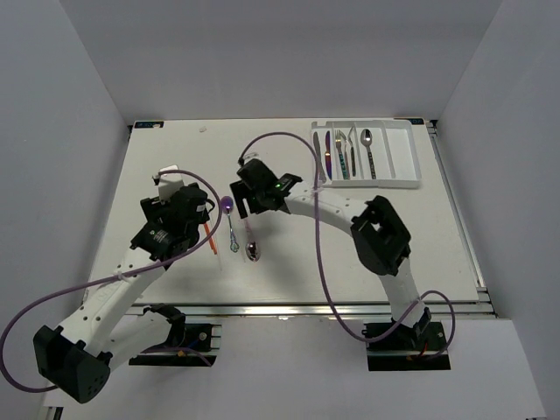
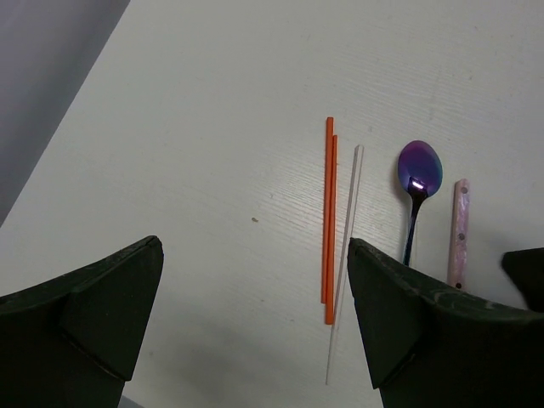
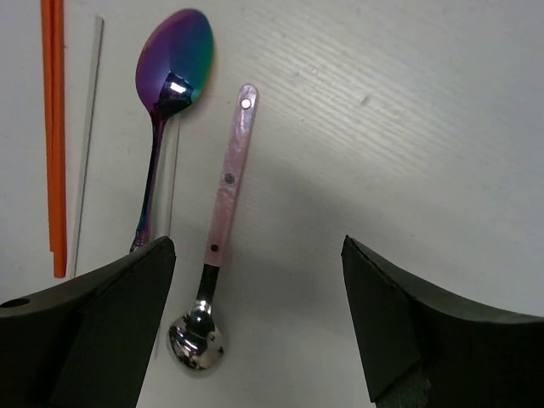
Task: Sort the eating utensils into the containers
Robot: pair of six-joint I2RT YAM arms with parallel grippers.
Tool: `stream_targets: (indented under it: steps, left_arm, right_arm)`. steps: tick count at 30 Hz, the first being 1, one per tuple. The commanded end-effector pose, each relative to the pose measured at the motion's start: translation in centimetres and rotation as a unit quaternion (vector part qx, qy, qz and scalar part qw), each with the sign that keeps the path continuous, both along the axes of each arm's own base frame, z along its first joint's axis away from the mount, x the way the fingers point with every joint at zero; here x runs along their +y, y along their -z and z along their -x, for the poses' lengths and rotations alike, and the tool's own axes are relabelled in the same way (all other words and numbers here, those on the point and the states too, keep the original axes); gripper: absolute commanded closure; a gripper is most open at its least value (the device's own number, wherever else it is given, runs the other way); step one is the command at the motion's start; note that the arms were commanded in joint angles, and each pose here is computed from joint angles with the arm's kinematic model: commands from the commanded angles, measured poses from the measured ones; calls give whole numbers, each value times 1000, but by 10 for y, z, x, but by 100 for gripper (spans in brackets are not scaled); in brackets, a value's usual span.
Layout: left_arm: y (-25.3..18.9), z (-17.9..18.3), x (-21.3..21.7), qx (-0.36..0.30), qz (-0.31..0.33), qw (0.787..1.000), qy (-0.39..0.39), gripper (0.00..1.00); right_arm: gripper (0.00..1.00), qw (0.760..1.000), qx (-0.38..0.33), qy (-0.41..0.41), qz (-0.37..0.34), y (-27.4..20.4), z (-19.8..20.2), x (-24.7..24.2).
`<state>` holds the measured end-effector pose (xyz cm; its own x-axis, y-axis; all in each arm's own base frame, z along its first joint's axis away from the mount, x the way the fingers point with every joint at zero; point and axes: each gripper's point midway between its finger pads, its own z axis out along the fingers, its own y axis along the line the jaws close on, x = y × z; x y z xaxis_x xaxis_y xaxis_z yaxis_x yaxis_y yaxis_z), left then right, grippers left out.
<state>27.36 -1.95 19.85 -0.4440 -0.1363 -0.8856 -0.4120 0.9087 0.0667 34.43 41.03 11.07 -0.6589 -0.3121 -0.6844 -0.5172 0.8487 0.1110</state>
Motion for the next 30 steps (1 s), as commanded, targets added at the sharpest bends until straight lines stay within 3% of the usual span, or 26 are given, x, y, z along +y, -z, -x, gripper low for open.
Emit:
stream_targets:
  steps: [1, 12, 18, 20, 21, 25, 30]
  left_arm:
    - [-10, 2, 6, -17, 2, 1000, -14, 2]
    - [-16, 4, 4, -30, 16, 999, -5, 2]
    - [-18, 4, 3, -33, 19, 999, -1, 2]
    - [-18, 4, 3, -32, 18, 999, -1, 2]
    - [-18, 4, 3, -33, 19, 999, -1, 2]
    - [-16, 4, 3, -30, 18, 999, 0, 2]
    - [-15, 3, 1, -28, 19, 999, 4, 2]
  right_arm:
    - [16, 998, -4, 67, 8, 5, -7, 6]
    - [44, 997, 24, 39, 68, 65, 16, 33]
    - [66, 994, 25, 38, 101, 88, 15, 23]
    - [79, 992, 28, 41, 113, 94, 15, 17]
    - [86, 992, 29, 43, 116, 93, 14, 14]
    - [94, 993, 28, 56, 102, 77, 7, -2]
    - [95, 996, -6, 80, 32, 3, -26, -45]
